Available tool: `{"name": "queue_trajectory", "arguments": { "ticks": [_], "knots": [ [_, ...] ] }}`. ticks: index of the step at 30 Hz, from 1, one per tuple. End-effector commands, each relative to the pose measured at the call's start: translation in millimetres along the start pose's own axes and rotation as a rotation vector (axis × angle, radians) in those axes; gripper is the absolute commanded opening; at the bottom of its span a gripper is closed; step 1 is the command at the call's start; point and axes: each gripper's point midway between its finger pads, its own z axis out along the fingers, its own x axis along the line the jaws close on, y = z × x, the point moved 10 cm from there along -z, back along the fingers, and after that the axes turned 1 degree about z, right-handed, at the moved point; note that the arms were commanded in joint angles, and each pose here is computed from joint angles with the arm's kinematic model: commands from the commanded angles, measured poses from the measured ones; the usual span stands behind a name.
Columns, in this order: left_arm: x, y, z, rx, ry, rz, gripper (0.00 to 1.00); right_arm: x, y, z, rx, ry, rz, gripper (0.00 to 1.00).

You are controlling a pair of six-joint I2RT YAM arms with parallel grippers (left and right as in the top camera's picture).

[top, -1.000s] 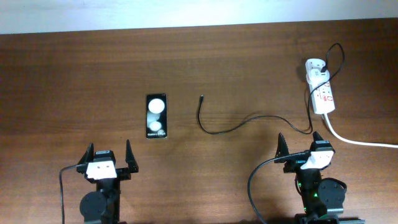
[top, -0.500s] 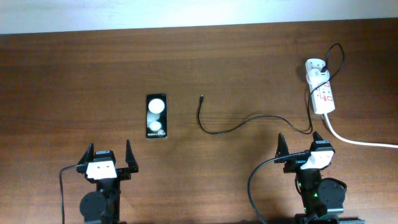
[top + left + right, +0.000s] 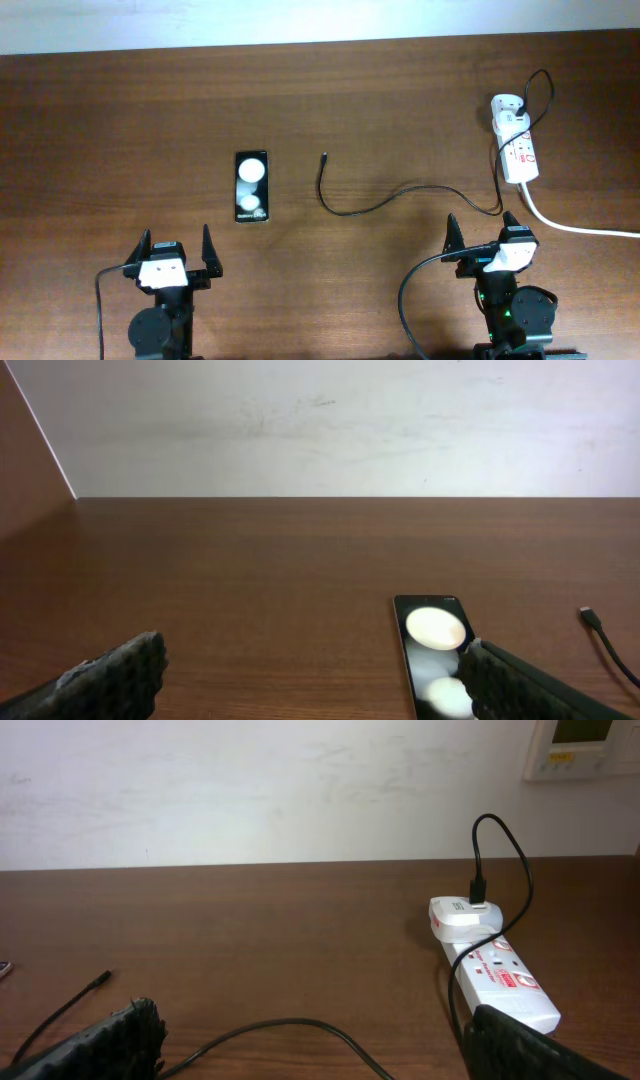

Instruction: Plug charger to phone and switch on socket

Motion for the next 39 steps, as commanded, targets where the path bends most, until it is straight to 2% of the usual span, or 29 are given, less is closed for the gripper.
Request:
{"name": "queue_trajectory", "arguments": {
  "ticks": [1, 11, 13, 18, 20, 26, 30, 32, 39],
  "knots": [
    [0.2, -0.6, -0.5, -0.001, -0.002, 0.015, 0.99, 0.9, -2.1, 0.1, 0.001, 0.008, 0.006, 0.99],
    [0.0, 0.9, -0.5, -0.011, -0.006, 0.014, 0.99, 0.9, -2.1, 0.1, 0.001, 0.008, 0.006, 0.99],
    [-4.9, 1.1, -0.7, -0.015, -0.073, 0.015, 0.99, 1.0, -2.1, 0.1, 0.001, 0.009, 0.006, 0.99],
    [-7.5, 8.8, -0.8, -0.028, -0.115, 0.016, 0.99, 0.9, -2.1, 0.1, 0.001, 0.008, 0.006, 0.99],
    [-7.5, 18.9, 0.3, -0.012, -0.126, 0.015, 0.99, 0.9, -2.1, 0.1, 0.001, 0.008, 0.006, 0.99],
    [-6.7, 85.2, 19.3, 0.05, -0.176, 0.009, 0.99, 0.9, -2.1, 0.1, 0.001, 0.008, 0.006, 0.99],
    [-8.7, 114.0, 37.9, 0.147, -0.235, -0.004, 0.99, 0.9, -2.1, 0.1, 0.001, 0.008, 0.006, 0.98],
    [-11.8, 129.6, 55.5, 0.23, -0.298, -0.021, 0.99, 0.9, -2.1, 0.1, 0.001, 0.008, 0.006, 0.99],
    [-19.7, 167.5, 108.2, 0.505, -0.365, -0.057, 0.99, 1.0, -2.1, 0.1, 0.001, 0.009, 0.006, 0.99]
  ]
}}
